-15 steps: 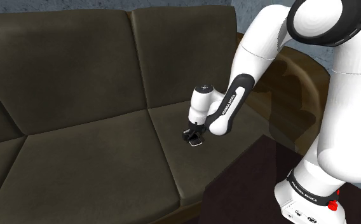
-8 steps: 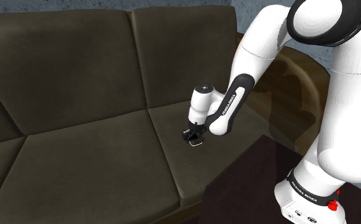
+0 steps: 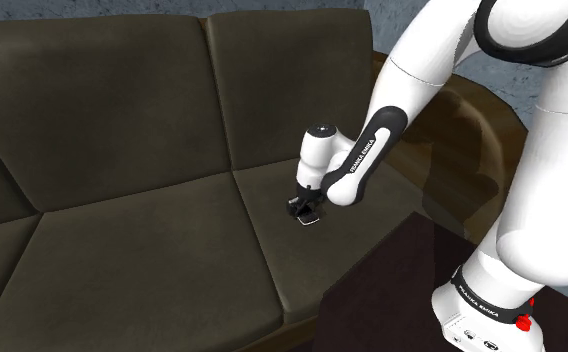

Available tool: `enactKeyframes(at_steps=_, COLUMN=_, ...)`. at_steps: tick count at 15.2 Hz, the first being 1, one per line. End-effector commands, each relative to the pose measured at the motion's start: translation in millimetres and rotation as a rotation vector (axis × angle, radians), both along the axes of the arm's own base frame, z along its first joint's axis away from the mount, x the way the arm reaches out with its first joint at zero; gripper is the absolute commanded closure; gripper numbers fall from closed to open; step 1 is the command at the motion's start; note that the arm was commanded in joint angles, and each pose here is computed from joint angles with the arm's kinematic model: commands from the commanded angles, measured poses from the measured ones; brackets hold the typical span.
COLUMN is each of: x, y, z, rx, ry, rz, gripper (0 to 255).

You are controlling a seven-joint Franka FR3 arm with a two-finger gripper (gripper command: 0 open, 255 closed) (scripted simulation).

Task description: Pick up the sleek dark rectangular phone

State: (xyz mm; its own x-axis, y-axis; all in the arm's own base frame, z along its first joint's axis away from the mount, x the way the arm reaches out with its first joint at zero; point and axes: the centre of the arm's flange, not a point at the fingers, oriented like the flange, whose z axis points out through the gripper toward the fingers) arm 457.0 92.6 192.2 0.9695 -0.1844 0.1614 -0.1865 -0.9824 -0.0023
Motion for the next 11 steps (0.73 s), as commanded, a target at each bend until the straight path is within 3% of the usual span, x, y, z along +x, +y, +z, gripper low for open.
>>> enactKeyframes(at_steps=1, x=1, y=0, z=11, rx=0.000, ry=0.000, rz=0.000, gripper=255)
enactKeyframes(at_steps=11, x=1, y=0, z=54, rx=0.000, ry=0.000, rz=0.000, gripper=255)
